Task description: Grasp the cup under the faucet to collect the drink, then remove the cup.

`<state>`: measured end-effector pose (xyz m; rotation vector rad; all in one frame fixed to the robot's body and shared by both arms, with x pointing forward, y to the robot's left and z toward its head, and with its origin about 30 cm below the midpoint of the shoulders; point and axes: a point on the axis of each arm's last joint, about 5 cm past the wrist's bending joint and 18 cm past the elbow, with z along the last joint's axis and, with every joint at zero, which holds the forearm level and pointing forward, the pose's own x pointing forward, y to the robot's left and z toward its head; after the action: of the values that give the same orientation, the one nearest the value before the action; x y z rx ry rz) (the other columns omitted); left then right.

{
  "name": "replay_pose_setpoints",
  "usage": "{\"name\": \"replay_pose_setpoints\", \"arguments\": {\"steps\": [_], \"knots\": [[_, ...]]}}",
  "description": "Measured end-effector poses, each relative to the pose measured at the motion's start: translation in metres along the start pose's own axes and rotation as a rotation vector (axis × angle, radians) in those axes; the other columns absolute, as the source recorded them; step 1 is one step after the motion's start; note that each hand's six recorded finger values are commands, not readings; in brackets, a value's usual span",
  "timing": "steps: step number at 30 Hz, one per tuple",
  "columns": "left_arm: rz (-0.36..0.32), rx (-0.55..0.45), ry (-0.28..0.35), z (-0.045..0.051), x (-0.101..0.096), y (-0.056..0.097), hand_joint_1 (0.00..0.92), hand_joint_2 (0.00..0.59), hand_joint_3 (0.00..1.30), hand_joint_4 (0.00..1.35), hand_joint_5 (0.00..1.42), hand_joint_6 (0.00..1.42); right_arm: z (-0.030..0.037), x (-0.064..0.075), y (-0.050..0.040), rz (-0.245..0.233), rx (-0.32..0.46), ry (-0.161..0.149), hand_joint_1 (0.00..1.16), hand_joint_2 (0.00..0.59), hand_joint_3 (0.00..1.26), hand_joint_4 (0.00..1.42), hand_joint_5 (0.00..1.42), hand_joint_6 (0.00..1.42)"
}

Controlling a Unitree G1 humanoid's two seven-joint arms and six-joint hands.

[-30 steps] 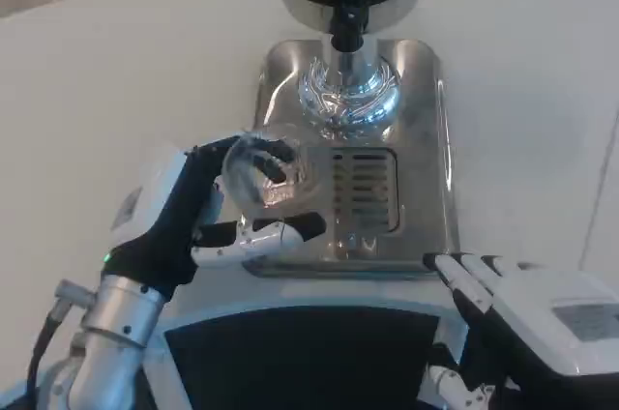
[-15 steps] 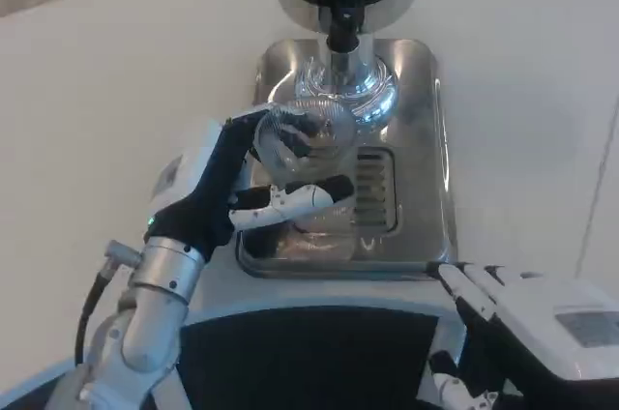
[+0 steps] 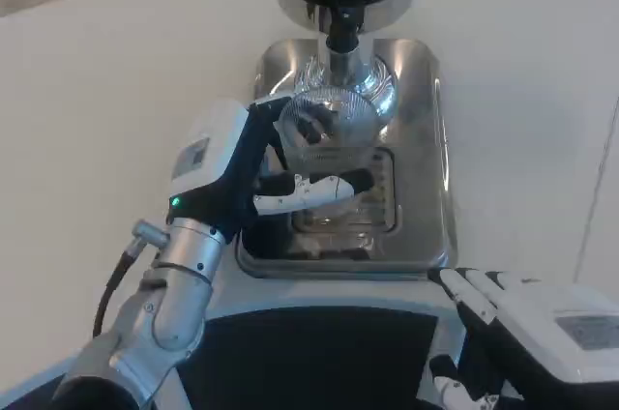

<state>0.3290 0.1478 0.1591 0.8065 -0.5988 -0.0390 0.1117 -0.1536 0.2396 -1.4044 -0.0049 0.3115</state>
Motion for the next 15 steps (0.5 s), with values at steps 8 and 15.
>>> {"name": "replay_pose_setpoints", "arguments": {"steps": [8,15], "knots": [[0.019,0.033,0.027,-0.0009,0.0024,0.0006,0.238,0.024,0.08,0.05,0.31,0.42,-0.0006,0.0018,-0.0006,-0.001,0.007,0.002,0.13,0.551,0.0,0.0,0.0,0.0],[0.017,0.043,0.025,-0.001,0.0065,0.0064,0.165,0.011,0.0,0.0,0.17,0.3,-0.0006,0.0051,-0.0004,0.005,0.015,-0.002,0.12,0.55,0.0,0.0,0.0,0.0]]}}
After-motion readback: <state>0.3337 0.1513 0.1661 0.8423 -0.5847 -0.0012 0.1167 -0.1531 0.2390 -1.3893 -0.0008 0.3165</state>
